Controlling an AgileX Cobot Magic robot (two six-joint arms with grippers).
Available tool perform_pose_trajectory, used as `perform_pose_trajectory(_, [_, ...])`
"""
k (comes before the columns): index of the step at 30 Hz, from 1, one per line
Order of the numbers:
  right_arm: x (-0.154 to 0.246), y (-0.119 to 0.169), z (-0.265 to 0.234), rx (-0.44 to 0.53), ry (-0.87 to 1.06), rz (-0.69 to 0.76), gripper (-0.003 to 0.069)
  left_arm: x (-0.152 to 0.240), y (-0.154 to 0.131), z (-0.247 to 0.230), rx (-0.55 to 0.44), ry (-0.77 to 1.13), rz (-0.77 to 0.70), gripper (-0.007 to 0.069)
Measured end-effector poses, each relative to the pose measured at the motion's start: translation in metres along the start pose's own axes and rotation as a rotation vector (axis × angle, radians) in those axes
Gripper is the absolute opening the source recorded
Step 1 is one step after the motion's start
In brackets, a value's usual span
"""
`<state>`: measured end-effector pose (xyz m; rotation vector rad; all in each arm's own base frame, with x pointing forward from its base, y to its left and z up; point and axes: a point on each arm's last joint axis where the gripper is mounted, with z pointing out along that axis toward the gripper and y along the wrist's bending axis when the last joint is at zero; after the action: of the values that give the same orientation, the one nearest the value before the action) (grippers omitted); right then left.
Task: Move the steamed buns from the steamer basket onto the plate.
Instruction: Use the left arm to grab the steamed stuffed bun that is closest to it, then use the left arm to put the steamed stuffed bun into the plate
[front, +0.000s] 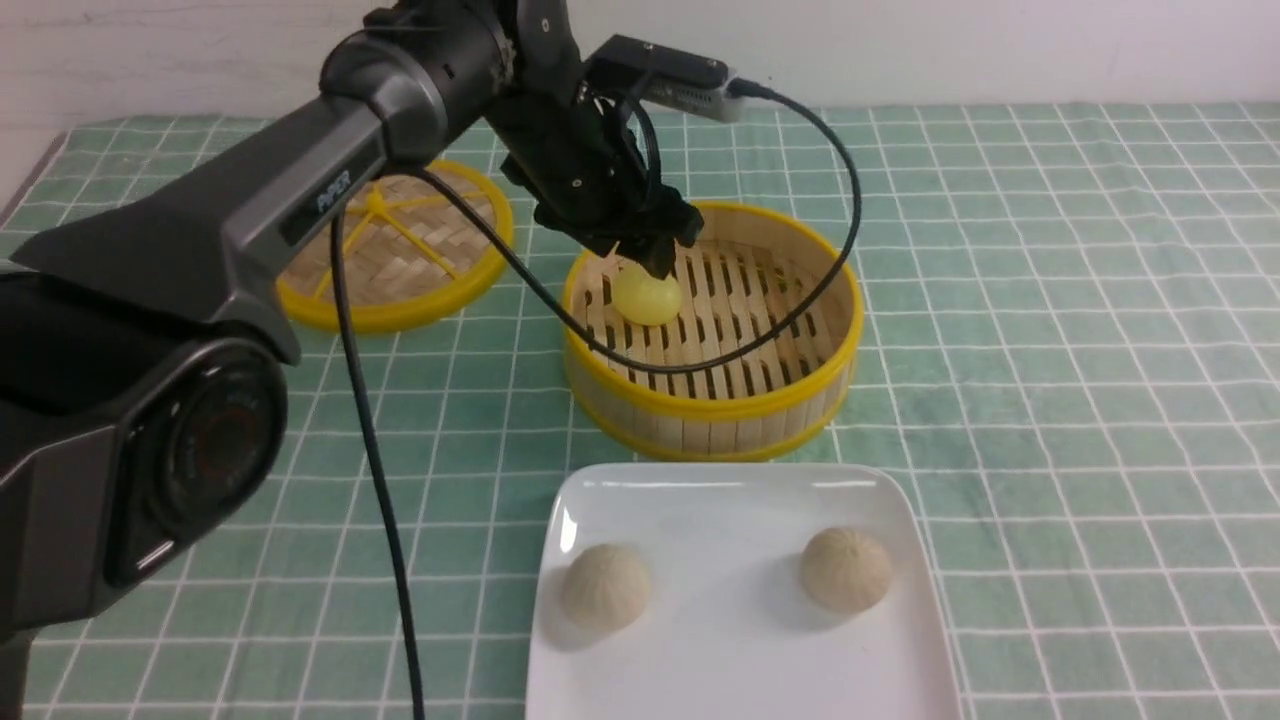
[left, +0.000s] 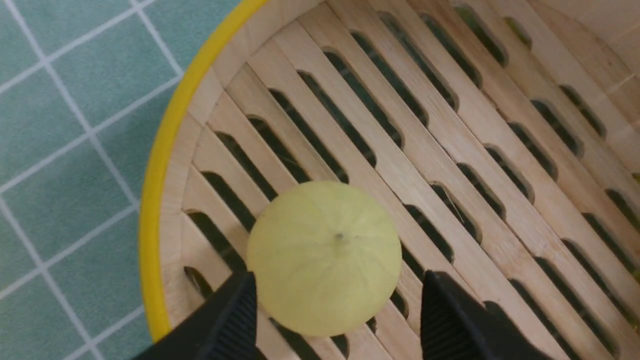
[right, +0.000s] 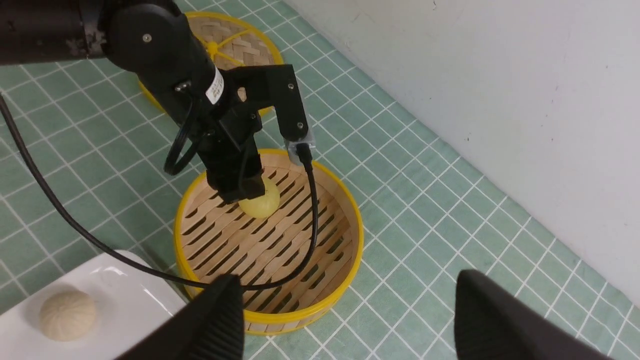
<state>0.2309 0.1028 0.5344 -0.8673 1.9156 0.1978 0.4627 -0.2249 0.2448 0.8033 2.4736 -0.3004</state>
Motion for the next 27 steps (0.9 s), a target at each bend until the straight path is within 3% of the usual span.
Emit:
perform_pose_trajectory(11, [0.001,0.000,0.000,-0.003,0.006,0.000,0.0547,0.009,0.005,0.036,-0.002,0.014,-0.003,0.0418])
perform_pose_trajectory(17, [0.001,0.000,0.000,-0.005,0.006,0.001,0.0547,0.010,0.004,0.035,0.009,0.044,-0.004,0.0048])
perform_pose_trajectory(22, [0.000,0.002,0.000,-0.024,-0.004,0.009,0.0547,-0.001,-0.001,0.001,0.018,0.053,0.015,0.0025])
perform_pose_trajectory(27, [-0.002,0.003,0.000,-0.030,-0.022,0.014,0.0547,-0.021,-0.013,-0.082,0.037,-0.020,0.024,0.0024])
